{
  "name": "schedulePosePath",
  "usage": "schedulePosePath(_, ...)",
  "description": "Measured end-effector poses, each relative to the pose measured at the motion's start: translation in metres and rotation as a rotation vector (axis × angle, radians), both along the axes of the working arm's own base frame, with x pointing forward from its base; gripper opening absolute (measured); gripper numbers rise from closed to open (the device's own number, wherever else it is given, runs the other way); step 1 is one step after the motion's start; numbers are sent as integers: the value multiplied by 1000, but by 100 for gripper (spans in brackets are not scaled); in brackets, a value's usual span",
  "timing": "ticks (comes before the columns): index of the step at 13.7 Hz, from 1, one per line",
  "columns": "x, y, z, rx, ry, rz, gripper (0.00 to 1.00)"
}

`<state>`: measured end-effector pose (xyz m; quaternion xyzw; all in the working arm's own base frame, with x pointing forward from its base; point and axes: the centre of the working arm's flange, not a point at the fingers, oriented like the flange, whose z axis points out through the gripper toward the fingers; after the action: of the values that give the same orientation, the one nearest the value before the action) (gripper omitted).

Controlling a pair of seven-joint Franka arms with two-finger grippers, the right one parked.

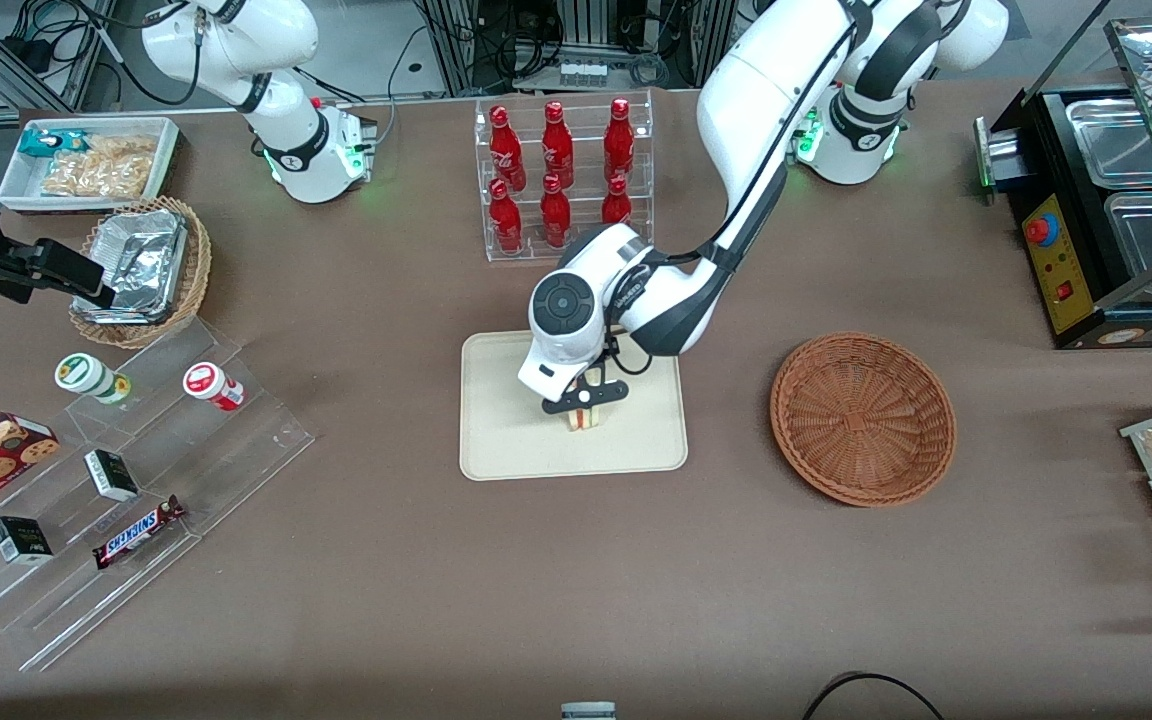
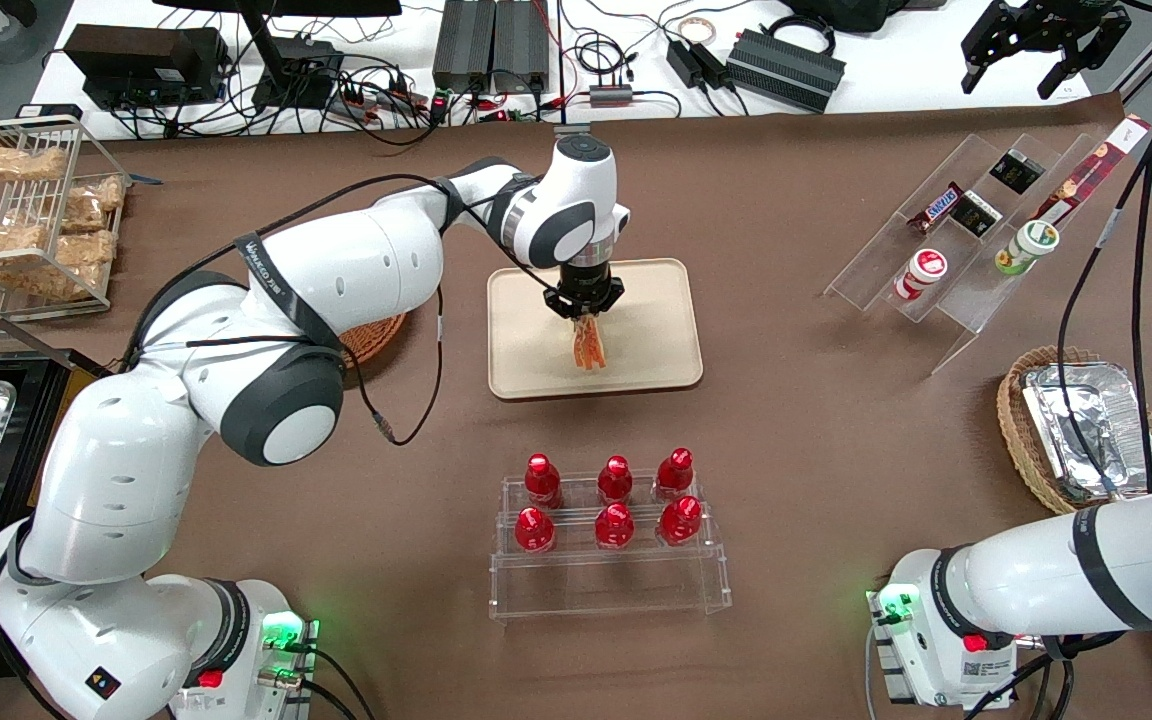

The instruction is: Place sandwich from basket to tray

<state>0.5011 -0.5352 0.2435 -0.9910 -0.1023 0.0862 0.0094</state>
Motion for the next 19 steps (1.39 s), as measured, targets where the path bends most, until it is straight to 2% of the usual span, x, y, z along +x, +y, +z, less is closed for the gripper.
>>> schedulePosePath(3,7,0,-9,36,-39,10,15)
schedulePosePath(5,9,-1,-8,37,-47,13,19)
schedulePosePath(9,15,-4,4,20,-66,21,58)
schedulePosePath(11,18,-7,25,-2,-86,27,78)
schedulePosePath(13,17,-6,58,-15,-82,34,99)
schedulePosePath(16,16,9,120,0,-79,22,100)
schedulePosePath(19,33,62,171,11,-54,-32,100)
